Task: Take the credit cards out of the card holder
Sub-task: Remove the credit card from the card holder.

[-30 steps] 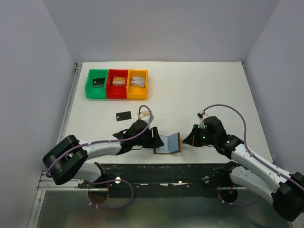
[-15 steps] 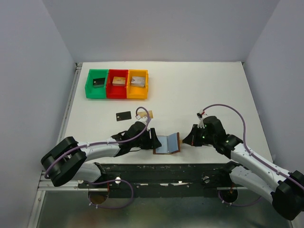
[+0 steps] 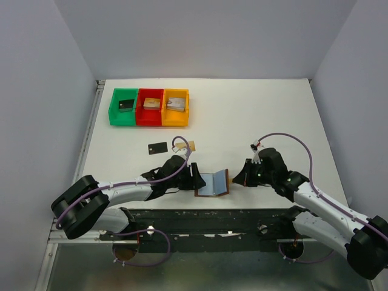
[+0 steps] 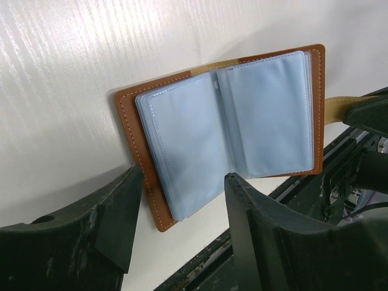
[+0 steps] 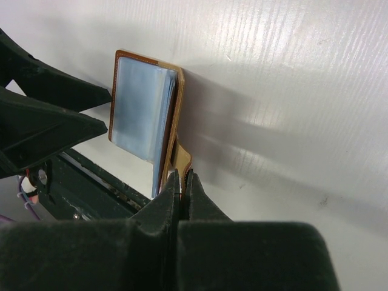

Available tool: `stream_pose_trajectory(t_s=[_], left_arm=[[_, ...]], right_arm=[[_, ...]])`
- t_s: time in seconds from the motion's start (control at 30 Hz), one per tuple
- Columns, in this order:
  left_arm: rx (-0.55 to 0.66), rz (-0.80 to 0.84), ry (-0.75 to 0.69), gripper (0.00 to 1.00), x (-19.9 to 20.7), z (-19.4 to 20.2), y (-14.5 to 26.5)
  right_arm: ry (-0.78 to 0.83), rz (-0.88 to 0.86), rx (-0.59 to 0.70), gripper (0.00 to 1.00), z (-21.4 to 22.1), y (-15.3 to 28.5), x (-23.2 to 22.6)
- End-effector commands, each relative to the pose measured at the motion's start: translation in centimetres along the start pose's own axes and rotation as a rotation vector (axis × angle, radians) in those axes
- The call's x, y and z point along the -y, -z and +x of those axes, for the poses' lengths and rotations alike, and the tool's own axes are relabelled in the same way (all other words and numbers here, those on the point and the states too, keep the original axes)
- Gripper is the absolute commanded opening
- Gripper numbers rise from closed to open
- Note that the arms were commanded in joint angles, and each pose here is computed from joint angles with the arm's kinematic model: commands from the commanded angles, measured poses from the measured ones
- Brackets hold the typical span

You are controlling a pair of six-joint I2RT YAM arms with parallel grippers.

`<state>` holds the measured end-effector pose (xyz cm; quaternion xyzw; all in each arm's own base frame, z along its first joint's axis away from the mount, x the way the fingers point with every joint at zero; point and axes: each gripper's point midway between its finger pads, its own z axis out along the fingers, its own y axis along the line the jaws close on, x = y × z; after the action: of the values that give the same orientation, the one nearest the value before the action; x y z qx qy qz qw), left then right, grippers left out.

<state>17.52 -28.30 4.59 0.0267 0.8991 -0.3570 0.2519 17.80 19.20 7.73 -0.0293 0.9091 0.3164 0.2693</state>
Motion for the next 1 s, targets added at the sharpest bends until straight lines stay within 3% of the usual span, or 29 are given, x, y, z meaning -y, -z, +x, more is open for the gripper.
stream_pose_trajectory(t_s=[0.0, 0.4, 0.97], left_arm=[[0.022, 0.014, 0.002, 0.65, 0.0, -0.3, 0.1], [0.109, 0.063, 0.000, 0.65, 0.9, -1.6, 1.4], [0.011, 0.102, -0.020, 0.62, 1.4, 0.1, -0.5]], right_arm=[[-0.009, -0.021, 0.004, 0.00, -0.1, -0.1, -0.3], [-0.009, -0.022, 0.008, 0.00, -0.3, -0.1, -0.4], [-0.011, -0.026, -0.002, 0.00, -0.1, -0.2, -0.4]])
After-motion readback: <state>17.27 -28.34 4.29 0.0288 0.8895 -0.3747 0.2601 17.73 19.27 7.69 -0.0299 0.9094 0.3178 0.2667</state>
